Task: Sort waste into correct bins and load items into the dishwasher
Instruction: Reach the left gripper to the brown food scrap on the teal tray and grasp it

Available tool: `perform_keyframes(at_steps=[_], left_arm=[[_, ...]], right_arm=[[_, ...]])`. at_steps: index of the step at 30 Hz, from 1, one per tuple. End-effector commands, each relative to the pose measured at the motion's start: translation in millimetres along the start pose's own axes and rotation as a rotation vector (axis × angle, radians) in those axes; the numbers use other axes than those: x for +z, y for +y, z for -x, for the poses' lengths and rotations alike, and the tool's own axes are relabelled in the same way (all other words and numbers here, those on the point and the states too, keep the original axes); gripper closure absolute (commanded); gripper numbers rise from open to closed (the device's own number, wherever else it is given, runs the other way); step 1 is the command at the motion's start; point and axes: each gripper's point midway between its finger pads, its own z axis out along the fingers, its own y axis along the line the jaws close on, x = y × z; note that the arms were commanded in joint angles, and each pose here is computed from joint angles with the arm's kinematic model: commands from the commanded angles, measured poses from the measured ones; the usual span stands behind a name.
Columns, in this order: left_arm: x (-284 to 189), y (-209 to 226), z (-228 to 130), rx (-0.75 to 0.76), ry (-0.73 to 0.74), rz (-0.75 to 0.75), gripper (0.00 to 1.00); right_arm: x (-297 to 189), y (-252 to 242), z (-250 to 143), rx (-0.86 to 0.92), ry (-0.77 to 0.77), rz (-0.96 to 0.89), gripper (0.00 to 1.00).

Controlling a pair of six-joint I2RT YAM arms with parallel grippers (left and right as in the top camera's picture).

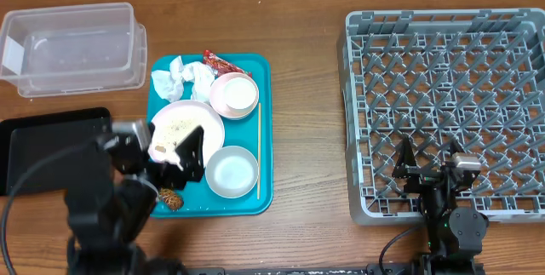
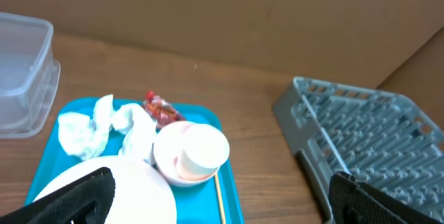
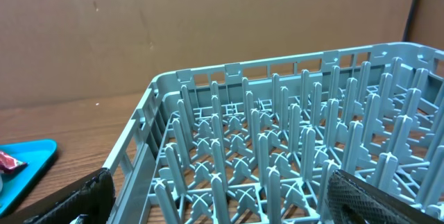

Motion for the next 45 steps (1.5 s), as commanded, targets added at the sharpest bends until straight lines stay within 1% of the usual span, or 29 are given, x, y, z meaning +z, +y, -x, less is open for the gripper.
perform_keyframes(at_steps=[1, 3, 5, 9, 12, 14, 16, 18, 20, 24, 27, 28, 33, 36, 37, 39, 41, 43, 44, 45], left_arm=[[5.6, -5.0, 13.8, 0.020, 0.039, -0.006, 0.00], [8.0, -2.0, 14.6, -0.048, 0.060, 0.015, 0.00], [9.3, 9.7, 9.3, -0.141, 0.083, 0.082, 0.00], [-2.7, 56.6, -18.9, -0.357, 0.129, 0.371, 0.00], [-16.7, 80.3, -37.7, -0.464, 0.149, 0.540, 0.00], [-20.4, 84.8, -47.2, -0.533, 0.166, 0.585, 0.00], [-18.0, 79.9, -55.8, -0.619, 0.196, 0.571, 0.00], [-16.0, 71.8, -65.6, -0.655, 0.252, 0.539, 0.00], [-20.3, 71.4, -77.9, -0.657, 0.309, 0.556, 0.00], [-36.8, 93.5, -102.2, -0.654, 0.367, 0.728, 0.00], [-44.5, 104.3, -123.8, -0.703, 0.414, 0.830, 0.00], [-47.0, 109.0, -136.4, -0.739, 0.438, 0.879, 0.00], [-47.3, 118.6, -171.8, -0.825, 0.510, 0.979, 0.00], [-47.7, 122.0, -184.7, -0.830, 0.560, 1.017, 0.00], [-47.4, 123.0, -187.2, -0.829, 0.572, 1.026, 0.02], [-46.2, 129.6, -188.0, -0.810, 0.572, 1.060, 0.24], [-43.8, 137.9, -187.6, -0.785, 0.564, 1.098, 0.42], [-39.4, 142.0, -188.7, -0.778, 0.567, 1.112, 0.42], [-37.0, 143.2, -190.1, -0.777, 0.575, 1.116, 0.33], [-34.8, 144.6, -192.3, -0.777, 0.586, 1.123, 0.33]], right_arm=[[0.1, -0.2, -1.5, -0.003, -0.005, 0.001, 0.00], [0.1, -0.2, -1.5, -0.003, -0.005, 0.001, 0.00], [0.1, -0.2, -1.4, -0.003, -0.005, 0.001, 0.00], [0.1, -0.2, -1.5, -0.003, -0.005, 0.001, 0.00], [0.1, -0.2, -1.5, -0.003, -0.005, 0.001, 0.00], [0.1, -0.2, -1.5, -0.003, -0.005, 0.001, 0.00], [0.1, -0.3, -1.5, -0.003, -0.005, 0.001, 0.00], [0.1, -0.2, -1.5, -0.003, -0.005, 0.001, 0.00], [0.1, -0.3, -1.5, -0.003, -0.005, 0.001, 0.00], [0.1, -0.2, -1.5, -0.003, -0.005, 0.001, 0.00], [0.1, -0.2, -1.5, -0.003, -0.005, 0.001, 0.00], [0.1, -0.3, -1.5, -0.003, -0.005, 0.001, 0.00], [0.1, -0.2, -1.5, -0.003, -0.005, 0.001, 0.00], [0.1, -0.2, -1.5, -0.003, -0.005, 0.001, 0.00], [0.1, -0.2, -1.5, -0.003, -0.005, 0.001, 0.00], [0.1, -0.2, -1.5, -0.003, -0.005, 0.001, 0.00], [0.1, -0.2, -1.5, -0.003, -0.005, 0.001, 0.00], [0.1, -0.2, -1.5, -0.003, -0.005, 0.001, 0.00], [0.1, -0.2, -1.5, -0.003, -0.005, 0.001, 0.00], [0.1, -0.2, -1.5, -0.003, -0.005, 0.001, 0.00]])
